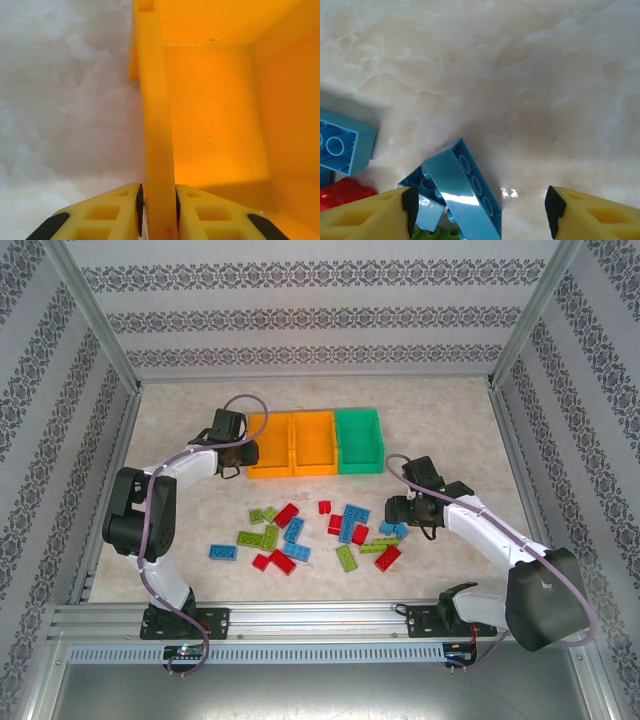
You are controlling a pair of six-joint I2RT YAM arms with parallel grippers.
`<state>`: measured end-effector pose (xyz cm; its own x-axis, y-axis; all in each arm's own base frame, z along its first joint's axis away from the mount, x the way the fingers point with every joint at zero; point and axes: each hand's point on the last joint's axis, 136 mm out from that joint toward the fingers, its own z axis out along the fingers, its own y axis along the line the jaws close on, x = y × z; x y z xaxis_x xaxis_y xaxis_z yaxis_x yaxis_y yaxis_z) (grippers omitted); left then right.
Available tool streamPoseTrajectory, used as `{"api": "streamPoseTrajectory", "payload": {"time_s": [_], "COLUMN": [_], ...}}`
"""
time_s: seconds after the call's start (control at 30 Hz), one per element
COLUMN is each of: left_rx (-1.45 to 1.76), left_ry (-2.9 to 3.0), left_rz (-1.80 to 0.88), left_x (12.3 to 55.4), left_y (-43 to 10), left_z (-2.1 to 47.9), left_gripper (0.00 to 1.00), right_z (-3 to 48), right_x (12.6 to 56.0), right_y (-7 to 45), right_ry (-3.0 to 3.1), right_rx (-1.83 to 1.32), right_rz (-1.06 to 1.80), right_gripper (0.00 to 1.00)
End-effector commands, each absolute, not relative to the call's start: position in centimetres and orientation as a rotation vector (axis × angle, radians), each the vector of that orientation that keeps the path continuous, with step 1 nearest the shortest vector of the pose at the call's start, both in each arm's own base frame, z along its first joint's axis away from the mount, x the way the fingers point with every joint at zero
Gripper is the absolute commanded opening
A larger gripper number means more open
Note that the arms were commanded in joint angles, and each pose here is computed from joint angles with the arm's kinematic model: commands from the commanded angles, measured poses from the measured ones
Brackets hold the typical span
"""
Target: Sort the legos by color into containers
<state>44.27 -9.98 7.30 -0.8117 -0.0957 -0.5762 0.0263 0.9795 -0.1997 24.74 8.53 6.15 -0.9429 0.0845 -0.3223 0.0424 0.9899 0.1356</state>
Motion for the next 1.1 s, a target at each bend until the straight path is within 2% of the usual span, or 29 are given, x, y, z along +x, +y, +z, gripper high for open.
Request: {"api": "streamPoseTrajectory", "payload": {"time_s": [0.0, 0.1, 0.4, 0.53, 0.73, 0.93, 1.07], "left_rx": [0.054, 0.068, 0.034, 0.020, 0.010, 0.006, 0.001], "left_ry": [2.507, 2.501, 2.488, 2.461, 2.413, 2.399, 2.401], "left_rz": [-0.290, -0.297, -0.254, -0.257, -0.278, -0.287, -0.297], "left_x": [43.1, 42.7, 41.6, 40.8, 39.4, 38.4, 37.9], "left_y": [-11.7, -12.1, -12.0, -11.9, -12.0, -11.8, -11.8], "left_z": [7.9, 8.1, 9.1, 10.2, 11.8, 12.5, 12.3], "left_gripper": [0.26, 0.30, 0.60, 0.68, 0.71, 0.71, 0.71], "right_z": [5.7, 5.6, 4.6, 4.2, 3.8, 4.1, 3.9], "right_x": [24.1, 24.5, 25.2, 25.5, 26.0, 26.5, 26.3], "right_y": [8.5, 9.0, 10.1, 10.3, 10.0, 9.3, 9.4], "right_ry": [2.824, 2.825, 2.846, 2.852, 2.862, 2.841, 2.849], "right_rx": [0.100, 0.098, 0.070, 0.069, 0.080, 0.108, 0.107], "right_rz": [0.162, 0.185, 0.200, 0.200, 0.138, 0.080, 0.085], "right_gripper": [0.69, 0.69, 0.68, 0.67, 0.62, 0.46, 0.42]}}
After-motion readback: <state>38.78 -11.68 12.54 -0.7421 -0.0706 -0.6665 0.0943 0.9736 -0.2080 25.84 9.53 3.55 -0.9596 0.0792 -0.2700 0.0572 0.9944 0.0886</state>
